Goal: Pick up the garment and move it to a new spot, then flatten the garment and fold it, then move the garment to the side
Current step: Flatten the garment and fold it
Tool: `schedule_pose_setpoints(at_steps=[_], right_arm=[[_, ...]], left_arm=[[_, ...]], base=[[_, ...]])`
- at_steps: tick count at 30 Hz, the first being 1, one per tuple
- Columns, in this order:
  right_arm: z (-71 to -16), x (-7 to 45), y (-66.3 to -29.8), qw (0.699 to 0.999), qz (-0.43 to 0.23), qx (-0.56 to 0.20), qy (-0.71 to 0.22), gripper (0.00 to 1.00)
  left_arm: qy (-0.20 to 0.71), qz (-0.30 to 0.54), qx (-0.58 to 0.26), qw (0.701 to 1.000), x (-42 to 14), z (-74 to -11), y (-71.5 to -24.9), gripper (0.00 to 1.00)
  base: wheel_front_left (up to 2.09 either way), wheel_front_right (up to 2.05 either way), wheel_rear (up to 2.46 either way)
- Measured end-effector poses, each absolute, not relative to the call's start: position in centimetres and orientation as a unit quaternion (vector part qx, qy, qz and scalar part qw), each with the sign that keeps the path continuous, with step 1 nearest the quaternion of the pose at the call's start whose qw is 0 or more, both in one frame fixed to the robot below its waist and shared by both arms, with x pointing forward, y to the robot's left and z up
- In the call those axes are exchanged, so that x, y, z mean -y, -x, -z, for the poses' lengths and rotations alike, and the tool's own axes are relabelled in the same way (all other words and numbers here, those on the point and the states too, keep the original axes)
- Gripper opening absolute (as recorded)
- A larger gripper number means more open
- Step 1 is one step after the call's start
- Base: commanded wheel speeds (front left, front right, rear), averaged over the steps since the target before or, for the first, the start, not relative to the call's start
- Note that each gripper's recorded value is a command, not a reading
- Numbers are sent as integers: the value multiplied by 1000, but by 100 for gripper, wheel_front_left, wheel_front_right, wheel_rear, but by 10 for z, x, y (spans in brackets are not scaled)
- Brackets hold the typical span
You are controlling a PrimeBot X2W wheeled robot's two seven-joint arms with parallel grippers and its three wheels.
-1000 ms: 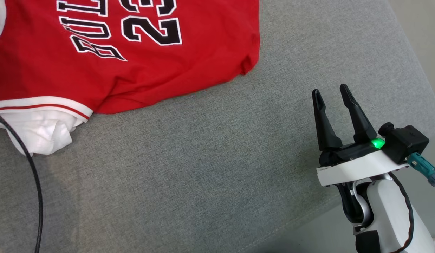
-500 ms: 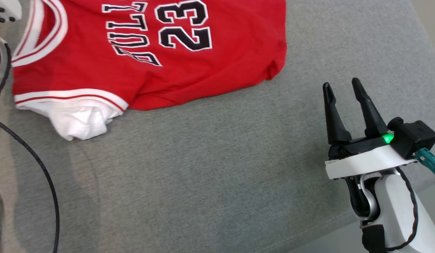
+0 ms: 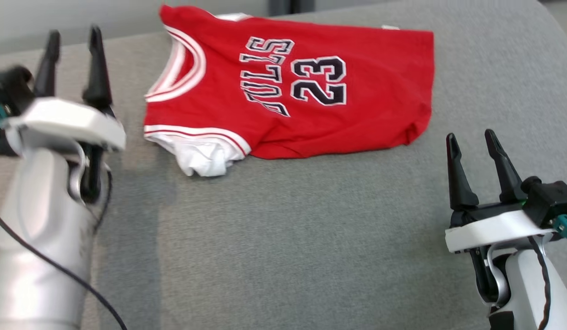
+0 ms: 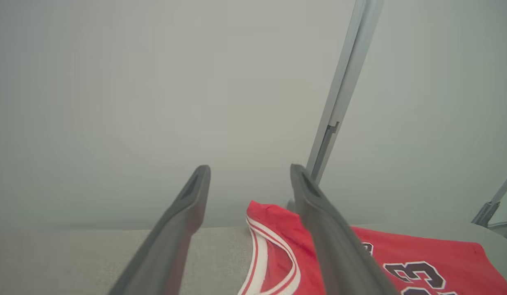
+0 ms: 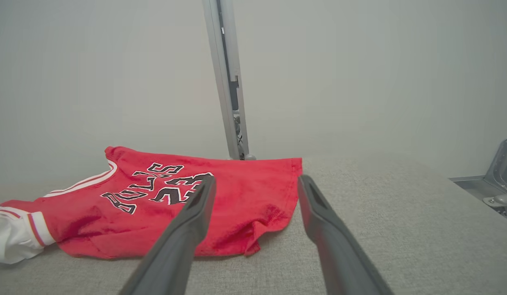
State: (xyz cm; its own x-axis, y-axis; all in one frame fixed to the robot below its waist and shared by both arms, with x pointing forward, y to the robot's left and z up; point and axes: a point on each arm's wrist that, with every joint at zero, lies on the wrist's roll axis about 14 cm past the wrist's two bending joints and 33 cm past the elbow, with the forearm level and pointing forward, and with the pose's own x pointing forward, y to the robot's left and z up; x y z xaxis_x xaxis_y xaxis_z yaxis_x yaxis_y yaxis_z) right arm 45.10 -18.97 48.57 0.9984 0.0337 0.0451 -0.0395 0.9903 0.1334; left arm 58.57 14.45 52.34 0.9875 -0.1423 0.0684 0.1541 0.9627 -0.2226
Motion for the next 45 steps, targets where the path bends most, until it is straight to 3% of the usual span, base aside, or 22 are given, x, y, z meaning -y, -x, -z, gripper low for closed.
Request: schedule_pose_setpoints(at_steps=[7,14,30,45], right_arm=[[-502,157,-444,994,-62,38,-77,100],[-512,138,-442,992,-88,48,-80,100],[-495,153,-443,994,-67,27,-79,100],[-481,182,-441,997,-26,12,-76,100]], left_arm=[[137,45,42,989,-165,-521,-496,100],[158,35,35,986,-165,-510,-446,100],[79,193,-58,976,-64,-463,-451,100],[6,169,-135,976,-59,-410,-479,100]], base=[[0,0,0],[0,0,0],[0,0,0],[0,0,0]])
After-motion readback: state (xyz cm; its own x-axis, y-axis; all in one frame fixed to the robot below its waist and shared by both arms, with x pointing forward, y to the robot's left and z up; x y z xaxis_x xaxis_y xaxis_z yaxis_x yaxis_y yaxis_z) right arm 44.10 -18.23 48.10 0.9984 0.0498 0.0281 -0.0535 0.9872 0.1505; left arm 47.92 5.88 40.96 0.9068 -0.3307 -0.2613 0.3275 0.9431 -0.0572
